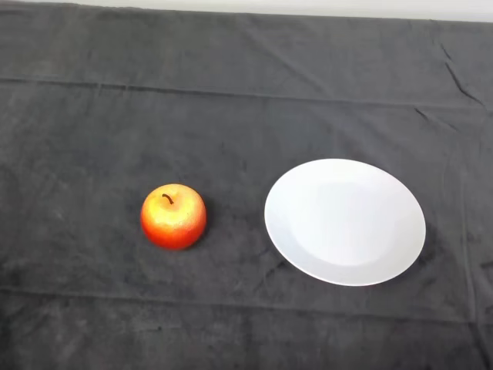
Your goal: Move the apple to the plate
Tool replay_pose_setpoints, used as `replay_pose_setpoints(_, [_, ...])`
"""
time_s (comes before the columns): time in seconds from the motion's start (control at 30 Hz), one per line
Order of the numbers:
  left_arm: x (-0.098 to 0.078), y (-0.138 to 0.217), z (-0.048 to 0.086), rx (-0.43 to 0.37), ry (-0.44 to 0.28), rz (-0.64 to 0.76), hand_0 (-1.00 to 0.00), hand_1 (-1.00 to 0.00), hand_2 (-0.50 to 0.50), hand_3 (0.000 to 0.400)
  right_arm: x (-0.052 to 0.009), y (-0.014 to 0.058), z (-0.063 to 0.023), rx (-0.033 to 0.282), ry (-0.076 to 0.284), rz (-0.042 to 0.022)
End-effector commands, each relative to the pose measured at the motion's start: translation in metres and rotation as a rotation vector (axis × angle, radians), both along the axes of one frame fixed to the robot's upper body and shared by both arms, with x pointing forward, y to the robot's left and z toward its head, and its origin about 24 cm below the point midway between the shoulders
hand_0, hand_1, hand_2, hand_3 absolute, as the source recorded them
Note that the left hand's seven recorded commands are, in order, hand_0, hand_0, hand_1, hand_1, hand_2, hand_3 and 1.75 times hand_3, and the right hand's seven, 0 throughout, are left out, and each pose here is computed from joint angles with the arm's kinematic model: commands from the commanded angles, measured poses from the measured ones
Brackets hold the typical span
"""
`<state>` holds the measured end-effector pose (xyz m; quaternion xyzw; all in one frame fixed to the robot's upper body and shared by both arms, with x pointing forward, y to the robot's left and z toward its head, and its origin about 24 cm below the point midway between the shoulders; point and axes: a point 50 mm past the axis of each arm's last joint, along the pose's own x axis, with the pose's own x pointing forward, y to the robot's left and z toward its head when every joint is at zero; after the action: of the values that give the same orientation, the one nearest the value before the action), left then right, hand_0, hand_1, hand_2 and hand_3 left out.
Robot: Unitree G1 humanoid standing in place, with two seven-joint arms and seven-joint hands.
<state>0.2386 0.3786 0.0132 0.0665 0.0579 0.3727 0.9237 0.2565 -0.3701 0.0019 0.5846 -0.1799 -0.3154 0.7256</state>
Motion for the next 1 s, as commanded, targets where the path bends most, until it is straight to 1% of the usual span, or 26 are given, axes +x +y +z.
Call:
replay_pose_setpoints(0.03, [0.004,0.001,0.003,-0.009,-0.022,0.012,0.0,0.0,0.0,0.0,-0.0004,-0.0028,0.0042,-0.019,-0.02,-0.0162])
replay_pose_setpoints(0.47, [0.003,0.001,0.003,-0.005,-0.021,0.007,0.0,0.0,0.0,0.0,-0.0004,-0.0028,0.0042,-0.019,-0.02,-0.0162])
replay_pose_setpoints(0.6, [0.008,0.0,0.006,0.004,-0.025,0.005,0.0,0.0,0.0,0.0,-0.0004,-0.0028,0.0042,-0.019,-0.02,-0.0162])
replay_pose_setpoints(0.77, [0.013,-0.001,0.013,0.04,-0.047,-0.005,0.0,0.0,0.0,0.0,-0.0004,-0.0028,0.0042,-0.019,-0.02,-0.0162])
replay_pose_setpoints(1.0, [0.03,-0.016,0.025,0.119,-0.089,-0.053,0.0,0.0,0.0,0.0,-0.0004,-0.0028,0.0042,-0.019,-0.02,-0.0163])
